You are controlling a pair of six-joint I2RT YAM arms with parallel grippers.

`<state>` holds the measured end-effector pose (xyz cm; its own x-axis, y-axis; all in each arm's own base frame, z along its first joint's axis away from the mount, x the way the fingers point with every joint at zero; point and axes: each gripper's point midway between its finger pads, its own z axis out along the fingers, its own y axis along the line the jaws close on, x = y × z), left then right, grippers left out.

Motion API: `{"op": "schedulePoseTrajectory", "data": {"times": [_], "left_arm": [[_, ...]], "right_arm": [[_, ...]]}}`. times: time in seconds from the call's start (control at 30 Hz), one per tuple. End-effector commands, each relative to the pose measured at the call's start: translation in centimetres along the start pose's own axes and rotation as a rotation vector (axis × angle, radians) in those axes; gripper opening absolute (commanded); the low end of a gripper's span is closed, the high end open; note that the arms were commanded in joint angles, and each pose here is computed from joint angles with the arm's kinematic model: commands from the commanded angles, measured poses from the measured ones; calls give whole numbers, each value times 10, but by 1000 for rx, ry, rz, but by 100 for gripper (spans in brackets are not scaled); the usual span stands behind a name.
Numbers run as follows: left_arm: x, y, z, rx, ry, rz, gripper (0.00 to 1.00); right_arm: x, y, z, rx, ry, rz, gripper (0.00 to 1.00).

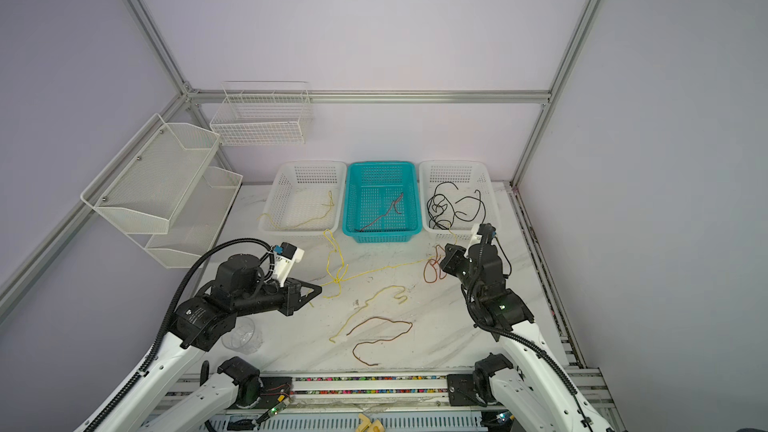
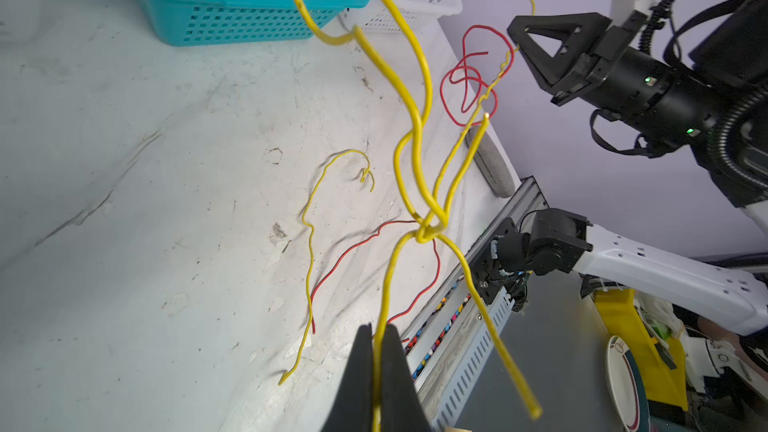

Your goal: Untangle the cables

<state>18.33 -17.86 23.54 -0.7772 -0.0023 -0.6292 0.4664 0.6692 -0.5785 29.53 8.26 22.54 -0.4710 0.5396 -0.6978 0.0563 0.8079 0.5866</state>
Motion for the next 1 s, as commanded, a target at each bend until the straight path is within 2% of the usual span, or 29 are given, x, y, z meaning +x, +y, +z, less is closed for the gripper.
{"op": "schedulePoseTrajectory", "data": {"times": [0.0,0.07,0.3,0.37,0.43,0.57,0.67,0.87,0.97], "left_arm": [[1,5,-23,-49,-21,-16,0],[3,-4,-23,0,-11,-7,0],[2,-21,-15,130,-2,-14,0],[0,-26,-13,171,1,-11,0],[-2,-32,-10,222,-3,-13,0],[-9,-42,-5,310,-7,-33,0],[-11,-42,-1,331,-7,-53,0],[-15,-44,5,371,-16,-87,0],[-15,-42,10,378,-14,-110,0]], "right_arm": [[-25,-60,-2,252,-109,33,0],[-14,-45,11,158,-38,3,0],[-4,-44,21,140,16,-72,0],[9,-25,28,17,80,-95,0],[18,-19,34,-17,133,-115,0],[23,0,34,-108,151,-149,26],[28,23,31,-186,162,-187,36],[55,78,24,-292,184,-319,44],[68,109,13,-427,196,-359,45]]}}
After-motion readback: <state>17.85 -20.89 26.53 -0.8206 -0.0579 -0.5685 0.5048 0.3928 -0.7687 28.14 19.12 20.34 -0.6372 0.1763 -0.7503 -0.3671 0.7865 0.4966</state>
